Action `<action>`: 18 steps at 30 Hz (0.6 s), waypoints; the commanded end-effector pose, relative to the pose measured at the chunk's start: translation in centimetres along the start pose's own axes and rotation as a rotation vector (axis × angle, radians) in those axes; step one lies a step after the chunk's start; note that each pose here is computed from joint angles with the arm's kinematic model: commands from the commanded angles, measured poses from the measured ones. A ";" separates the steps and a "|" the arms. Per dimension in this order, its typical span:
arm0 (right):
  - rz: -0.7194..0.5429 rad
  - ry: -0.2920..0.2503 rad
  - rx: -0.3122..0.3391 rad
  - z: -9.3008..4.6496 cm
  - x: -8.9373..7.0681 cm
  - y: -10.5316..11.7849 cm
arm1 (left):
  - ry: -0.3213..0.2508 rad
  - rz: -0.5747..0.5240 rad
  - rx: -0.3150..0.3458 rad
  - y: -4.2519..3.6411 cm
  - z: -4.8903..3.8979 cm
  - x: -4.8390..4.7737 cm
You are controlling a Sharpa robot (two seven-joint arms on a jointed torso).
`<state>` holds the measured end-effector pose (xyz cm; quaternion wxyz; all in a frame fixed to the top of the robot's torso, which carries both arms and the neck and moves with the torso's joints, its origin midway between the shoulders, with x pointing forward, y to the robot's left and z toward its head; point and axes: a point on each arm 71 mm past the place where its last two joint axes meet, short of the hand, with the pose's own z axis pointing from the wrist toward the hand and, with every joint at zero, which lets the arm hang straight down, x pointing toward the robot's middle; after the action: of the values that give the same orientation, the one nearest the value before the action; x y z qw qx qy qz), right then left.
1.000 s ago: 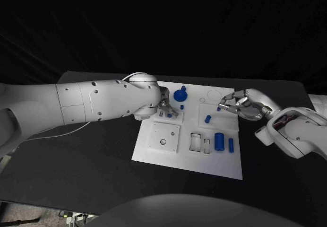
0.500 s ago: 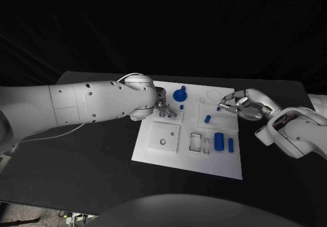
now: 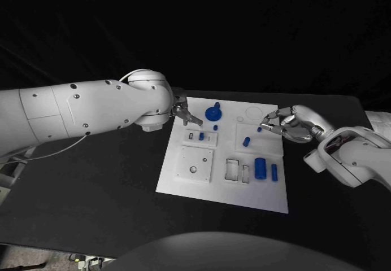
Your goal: Assemble the parts on the task board
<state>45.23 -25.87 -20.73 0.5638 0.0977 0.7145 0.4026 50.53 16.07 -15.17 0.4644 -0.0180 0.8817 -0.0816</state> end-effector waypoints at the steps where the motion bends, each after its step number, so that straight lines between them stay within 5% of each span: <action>1: -0.005 0.007 -0.010 0.0 0.1 0.1 | 0.090 -0.027 -0.072 0.59 -0.14 -0.37; 10: -0.002 0.012 -0.011 0.0 0.2 0.2 | 0.113 -0.045 -0.093 0.92 1.19 -2.38; 18: 0.001 0.013 -0.022 0.0 0.2 0.3 | 0.073 -0.055 -0.138 1.36 2.97 -3.77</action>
<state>45.19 -25.74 -20.72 0.5629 0.0971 0.7144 0.4041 55.12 17.25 -13.79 0.4380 -0.0669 0.8949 -0.0533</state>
